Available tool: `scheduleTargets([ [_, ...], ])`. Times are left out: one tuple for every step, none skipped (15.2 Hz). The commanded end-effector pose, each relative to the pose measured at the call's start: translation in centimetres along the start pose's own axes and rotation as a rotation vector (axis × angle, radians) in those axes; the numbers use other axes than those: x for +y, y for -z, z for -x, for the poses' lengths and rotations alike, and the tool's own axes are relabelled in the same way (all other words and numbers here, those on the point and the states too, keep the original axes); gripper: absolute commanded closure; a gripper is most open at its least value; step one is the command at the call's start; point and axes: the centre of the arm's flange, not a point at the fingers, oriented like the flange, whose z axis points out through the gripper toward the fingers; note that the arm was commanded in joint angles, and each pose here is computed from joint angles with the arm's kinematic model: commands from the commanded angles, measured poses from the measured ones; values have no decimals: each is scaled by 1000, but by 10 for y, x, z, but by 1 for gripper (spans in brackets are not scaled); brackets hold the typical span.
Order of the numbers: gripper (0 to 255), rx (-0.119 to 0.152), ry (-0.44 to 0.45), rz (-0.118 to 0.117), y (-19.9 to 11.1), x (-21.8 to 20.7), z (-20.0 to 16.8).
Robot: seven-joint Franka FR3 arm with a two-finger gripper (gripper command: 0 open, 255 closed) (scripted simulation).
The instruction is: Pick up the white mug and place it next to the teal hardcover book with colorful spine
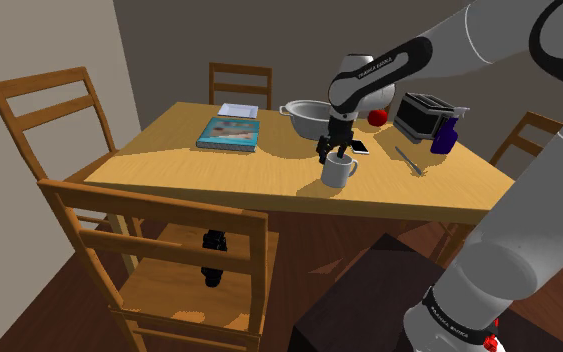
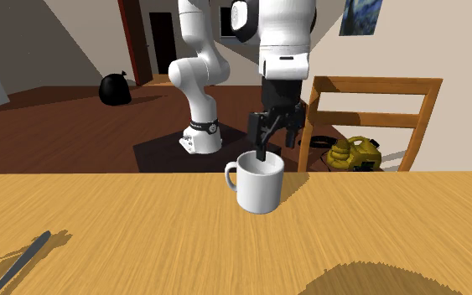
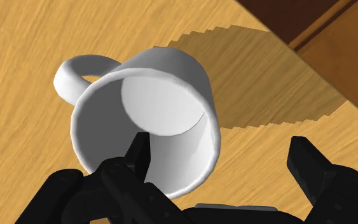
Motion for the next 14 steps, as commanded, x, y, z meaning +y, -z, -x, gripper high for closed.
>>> scheduleTargets([
  [0, -1, 0, 2, -11, 2, -3],
  [0, -1, 0, 2, -16, 2, -3],
  [0, -1, 0, 2, -22, 2, -3],
  [0, -1, 0, 2, -27, 2, -3],
  [0, -1, 0, 2, -32, 2, -3],
  [0, -1, 0, 2, -41, 2, -2],
  [0, -1, 0, 2, -41, 2, -2],
  [0, -1, 0, 2, -41, 2, -2],
  [0, -1, 0, 2, -41, 2, -2],
  [0, -1, 0, 2, -41, 2, -2],
  [0, -1, 0, 2, -41, 2, -2],
  [0, -1, 0, 2, -41, 2, -2],
  [0, -1, 0, 2, -41, 2, -2],
  [0, -1, 0, 2, -41, 2, -3],
])
